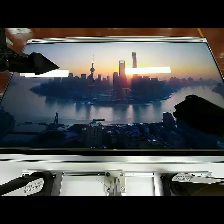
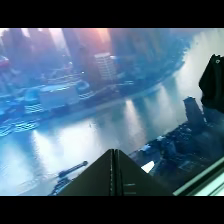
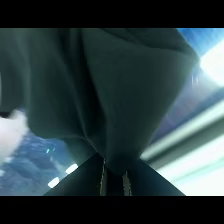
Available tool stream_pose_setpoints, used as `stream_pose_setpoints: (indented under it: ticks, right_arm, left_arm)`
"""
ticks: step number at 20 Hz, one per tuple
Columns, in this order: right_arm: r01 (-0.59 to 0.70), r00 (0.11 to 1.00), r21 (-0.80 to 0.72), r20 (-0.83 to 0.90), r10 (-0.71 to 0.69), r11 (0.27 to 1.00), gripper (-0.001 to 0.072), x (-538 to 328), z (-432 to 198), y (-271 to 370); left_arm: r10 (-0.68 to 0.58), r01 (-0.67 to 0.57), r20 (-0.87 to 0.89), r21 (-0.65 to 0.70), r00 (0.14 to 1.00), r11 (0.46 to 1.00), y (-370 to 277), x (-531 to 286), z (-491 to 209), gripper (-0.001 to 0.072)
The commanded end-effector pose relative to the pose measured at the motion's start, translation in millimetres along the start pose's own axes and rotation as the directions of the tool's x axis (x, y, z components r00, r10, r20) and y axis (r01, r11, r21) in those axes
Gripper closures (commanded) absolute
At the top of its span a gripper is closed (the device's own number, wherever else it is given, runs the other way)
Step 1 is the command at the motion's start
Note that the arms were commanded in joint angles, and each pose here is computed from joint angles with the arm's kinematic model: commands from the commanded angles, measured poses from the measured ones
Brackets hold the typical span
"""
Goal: Fold the shirts.
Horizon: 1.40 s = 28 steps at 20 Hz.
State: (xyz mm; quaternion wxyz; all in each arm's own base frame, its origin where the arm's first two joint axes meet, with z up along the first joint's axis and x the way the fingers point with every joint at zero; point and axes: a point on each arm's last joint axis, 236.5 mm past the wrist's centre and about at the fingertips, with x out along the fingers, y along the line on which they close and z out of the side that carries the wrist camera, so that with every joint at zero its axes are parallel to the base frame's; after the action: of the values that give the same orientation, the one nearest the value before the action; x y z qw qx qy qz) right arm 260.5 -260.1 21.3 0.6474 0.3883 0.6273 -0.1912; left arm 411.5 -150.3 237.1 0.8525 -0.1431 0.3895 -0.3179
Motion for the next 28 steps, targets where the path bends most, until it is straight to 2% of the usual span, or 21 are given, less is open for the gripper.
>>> stream_pose_setpoints:
  ticks: [1, 6, 9, 10, 11, 12, 15, 18, 20, 22, 23, 25, 26, 27, 28]
  right_arm:
    - [0.006, 0.99, 0.153, -0.143, 0.017, 0.988, 0.0654, 31, -52, -50]
    - [-0.014, 0.985, 0.296, -0.159, 0.063, 0.955, 0.0653, 70, -102, -81]
    - [0.018, 0.991, 0.32, -0.13, 0.025, 0.947, 0.0649, 88, -110, -97]
    - [0.026, 0.993, 0.318, -0.121, 0.014, 0.948, 0.0528, 90, -108, -100]
    - [0.023, 0.994, 0.305, -0.111, 0.011, 0.952, 0.0212, 89, -106, -100]
    - [-0.001, 0.993, 0.276, -0.11, 0.032, 0.961, 0.0033, 88, -107, -95]
    - [-0.005, 0.992, 0.256, -0.12, 0.037, 0.967, 0.0033, 69, -118, -85]
    - [0.056, 0.995, 0.271, -0.098, -0.031, 0.961, 0.0034, 20, -118, -88]
    - [0.005, 0.999, 0.231, 0.051, -0.018, 0.973, 0.0104, -20, -82, -66]
    - [-0.086, 0.956, 0.02, 0.282, 0.077, 0.996, 0.008, -63, -25, -3]
    - [-0.104, 0.919, -0.111, 0.368, 0.138, 0.988, 0.0037, -81, -7, 42]
    - [-0.056, 0.888, -0.314, 0.419, 0.191, 0.948, 0.0037, -86, -4, 120]
    - [-0.006, 0.902, -0.396, 0.394, 0.176, 0.918, 0.0037, -74, -14, 147]
    - [0.049, 0.925, -0.445, 0.359, 0.128, 0.894, 0.0036, -56, -26, 166]
    - [0.085, 0.943, -0.456, 0.325, 0.076, 0.886, 0.0035, -39, -37, 176]
  left_arm:
    - [-0.029, 0.029, -0.015, 0.015, 0.999, 0.999, -13, 6, -3, 0.0668]
    - [-0.047, 0.047, -0.012, 0.032, 0.999, 0.998, -24, 15, -3, 0.0668]
    - [-0.051, 0.051, -0.008, 0.038, 0.999, 0.998, -28, 17, -2, 0.0668]
    - [-0.051, 0.052, -0.008, 0.038, 0.999, 0.998, -28, 17, -2, 0.0668]
    - [-0.051, 0.051, -0.007, 0.038, 0.999, 0.998, -28, 17, -2, 0.0668]
    - [-0.049, 0.049, -0.008, 0.038, 0.999, 0.998, -27, 17, -2, 0.0668]
    - [-0.039, 0.04, -0.023, 0.03, 0.999, 0.999, -20, 23, -4, 0.0668]
    - [-0.025, 0.025, -0.052, 0.014, 0.998, 1.0, -6, 36, -8, 0.0668]
    - [0.005, -0.005, -0.086, 0.008, 0.996, 1.0, 9, 47, -15, 0.0669]
    - [0.121, -0.118, -0.154, 0.031, 0.981, 0.993, 35, 61, -30, 0.067]
    - [0.228, -0.223, -0.206, 0.049, 0.952, 0.974, 53, 66, -44, 0.067]
    - [0.448, -0.424, -0.297, 0.144, 0.843, 0.894, 83, 67, -69, 0.067]
    - [0.516, -0.481, -0.319, 0.189, 0.795, 0.856, 90, 69, -77, 0.0664]
    - [0.53, -0.482, -0.338, 0.221, 0.778, 0.848, 87, 77, -84, 0.0502]
    - [0.517, -0.467, -0.354, 0.22, 0.779, 0.856, 81, 87, -90, 0.0129]
